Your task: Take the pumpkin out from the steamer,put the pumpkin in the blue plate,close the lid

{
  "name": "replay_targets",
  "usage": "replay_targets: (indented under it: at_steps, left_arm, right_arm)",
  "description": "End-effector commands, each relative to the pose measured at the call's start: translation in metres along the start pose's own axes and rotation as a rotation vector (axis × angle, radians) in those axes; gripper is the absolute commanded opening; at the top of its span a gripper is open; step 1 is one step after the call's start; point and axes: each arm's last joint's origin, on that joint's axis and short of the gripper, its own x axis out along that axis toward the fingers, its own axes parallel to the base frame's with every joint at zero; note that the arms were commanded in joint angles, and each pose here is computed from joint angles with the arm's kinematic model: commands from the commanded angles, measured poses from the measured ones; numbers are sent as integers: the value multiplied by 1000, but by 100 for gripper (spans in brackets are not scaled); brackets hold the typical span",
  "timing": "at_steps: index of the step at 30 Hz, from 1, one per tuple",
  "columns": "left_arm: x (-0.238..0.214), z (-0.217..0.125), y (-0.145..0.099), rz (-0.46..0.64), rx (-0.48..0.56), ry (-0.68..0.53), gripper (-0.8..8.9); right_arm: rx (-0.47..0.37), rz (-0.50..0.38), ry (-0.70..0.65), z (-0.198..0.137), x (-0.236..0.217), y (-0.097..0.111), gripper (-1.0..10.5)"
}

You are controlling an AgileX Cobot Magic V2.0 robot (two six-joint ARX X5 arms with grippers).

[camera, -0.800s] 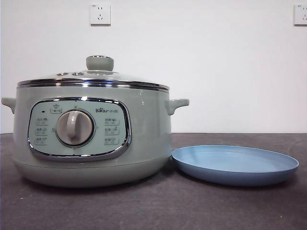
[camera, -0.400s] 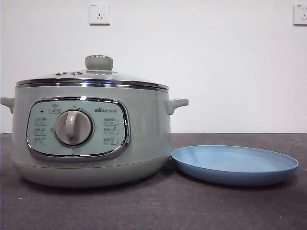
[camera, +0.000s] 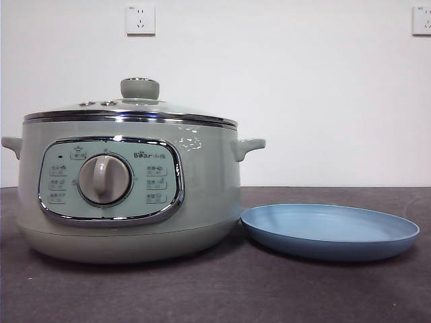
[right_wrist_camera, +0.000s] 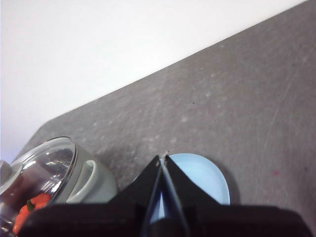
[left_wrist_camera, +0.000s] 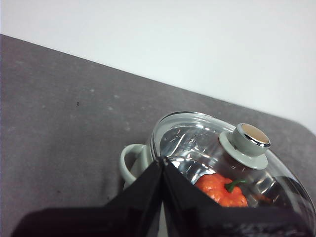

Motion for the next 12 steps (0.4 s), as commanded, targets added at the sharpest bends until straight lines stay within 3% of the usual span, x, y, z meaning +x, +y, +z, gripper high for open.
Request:
replay_targets:
  at_steps: [1, 6, 12]
  left_arm:
    - [7, 12, -3, -17, 71, 41, -8]
    - [27, 36, -9, -94, 116, 146, -8]
    - [50, 57, -14, -206, 127, 301, -8]
  right_arm:
    - [-81, -3, 12, 16, 3, 7, -8]
    - [-177, -7, 81, 44, 13, 19, -2]
    - [-269, 118, 230, 67, 31, 31, -2]
